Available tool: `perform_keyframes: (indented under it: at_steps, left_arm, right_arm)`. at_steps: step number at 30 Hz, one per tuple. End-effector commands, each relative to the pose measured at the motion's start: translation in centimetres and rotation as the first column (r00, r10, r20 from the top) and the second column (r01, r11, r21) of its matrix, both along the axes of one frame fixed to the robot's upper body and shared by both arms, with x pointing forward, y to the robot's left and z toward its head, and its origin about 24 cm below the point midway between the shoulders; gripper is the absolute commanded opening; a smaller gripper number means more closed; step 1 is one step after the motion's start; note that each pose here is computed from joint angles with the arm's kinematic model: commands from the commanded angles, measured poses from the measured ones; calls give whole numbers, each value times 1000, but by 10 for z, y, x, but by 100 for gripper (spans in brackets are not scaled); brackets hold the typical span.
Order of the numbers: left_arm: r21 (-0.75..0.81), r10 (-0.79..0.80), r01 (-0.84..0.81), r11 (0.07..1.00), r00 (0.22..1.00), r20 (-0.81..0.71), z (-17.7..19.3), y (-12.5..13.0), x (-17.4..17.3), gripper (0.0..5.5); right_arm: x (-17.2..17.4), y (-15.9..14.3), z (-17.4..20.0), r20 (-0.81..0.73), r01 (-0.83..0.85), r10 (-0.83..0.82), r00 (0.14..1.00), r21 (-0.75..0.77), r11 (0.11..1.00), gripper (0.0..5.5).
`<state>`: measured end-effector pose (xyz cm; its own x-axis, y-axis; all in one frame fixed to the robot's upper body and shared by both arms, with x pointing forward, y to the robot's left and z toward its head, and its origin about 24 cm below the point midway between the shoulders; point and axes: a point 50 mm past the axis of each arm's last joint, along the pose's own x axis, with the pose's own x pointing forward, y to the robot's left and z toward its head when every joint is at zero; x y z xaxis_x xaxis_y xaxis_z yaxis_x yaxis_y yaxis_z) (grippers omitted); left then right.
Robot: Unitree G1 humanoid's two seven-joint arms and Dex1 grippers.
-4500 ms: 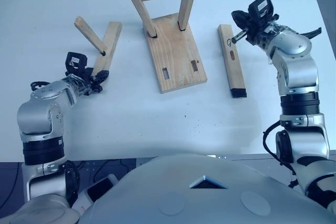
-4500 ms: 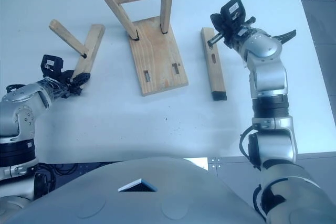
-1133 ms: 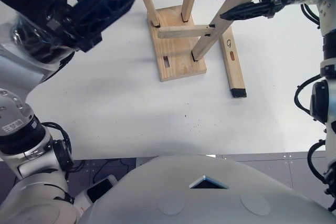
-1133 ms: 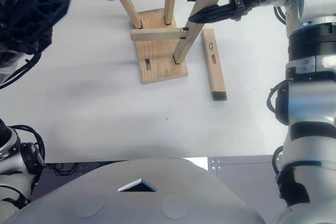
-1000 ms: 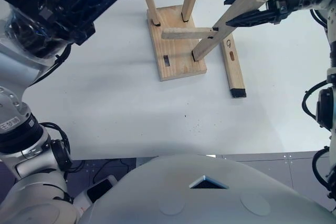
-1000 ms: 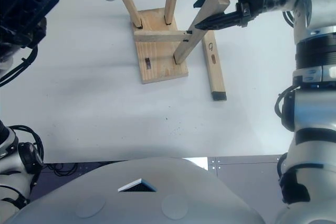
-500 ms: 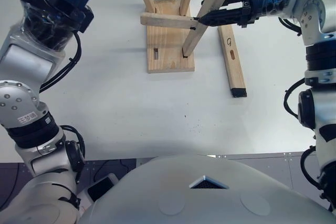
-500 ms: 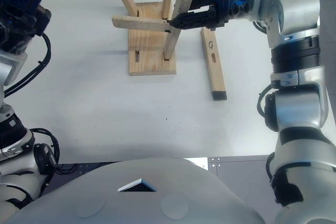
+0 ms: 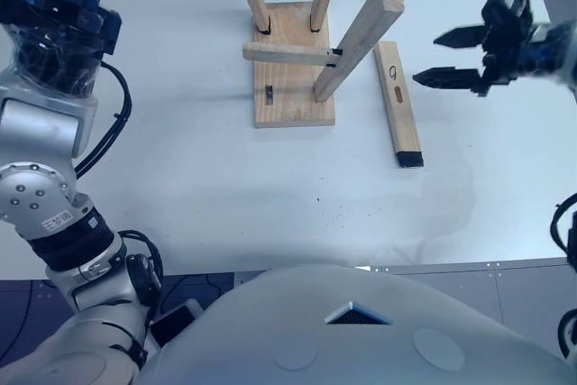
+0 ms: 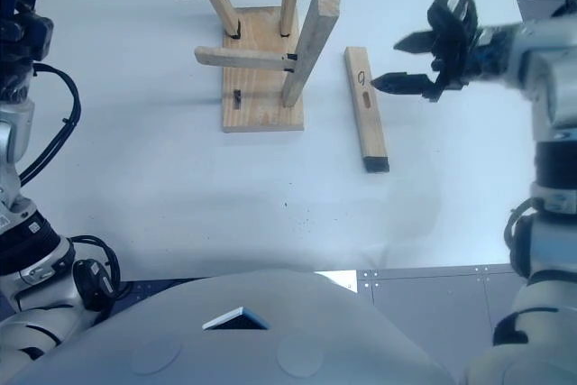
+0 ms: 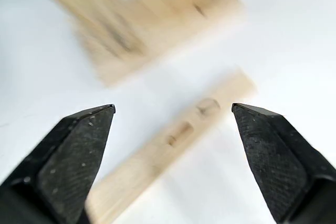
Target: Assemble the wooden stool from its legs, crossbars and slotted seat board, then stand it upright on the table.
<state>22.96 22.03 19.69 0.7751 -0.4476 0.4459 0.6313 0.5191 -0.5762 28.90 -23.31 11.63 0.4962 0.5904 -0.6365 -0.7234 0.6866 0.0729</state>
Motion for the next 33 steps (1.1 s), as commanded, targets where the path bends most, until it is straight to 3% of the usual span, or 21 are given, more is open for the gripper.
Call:
perform_keyframes:
  at_steps: [1,4,9,14,18,22,27,33]
  left_arm:
    - [57,45,-41,998,997,-68,-3,3,11,315]
    - [73,68,-60,996,991,-113,-5,6,20,315]
    - [87,93,-83,993,989,-118,-4,7,22,315]
    - [92,170,-159,983,977,-128,-8,7,21,315]
    - [96,239,-228,969,964,-119,-8,8,27,315]
    - [77,287,-280,957,953,-95,-5,11,32,315]
    - [69,269,-265,962,961,-69,-5,6,35,315]
    - [81,166,-165,983,986,-3,7,-12,37,315]
  right_arm:
    - [-24,24,-42,-61,278,-275,959,48,959,410]
    - [-34,30,-49,-75,454,-450,890,54,889,410]
    - [-49,27,-57,-78,461,-464,882,-53,886,410]
    - [-66,14,-63,-47,363,-383,923,-228,903,324]
    - [-69,3,-67,-28,370,-392,920,-275,888,268]
    - [-50,4,-61,36,428,-430,902,-191,883,209]
    - [-28,-13,-46,156,499,-479,864,-134,856,206]
    - [28,-8,41,477,429,-433,765,125,895,206]
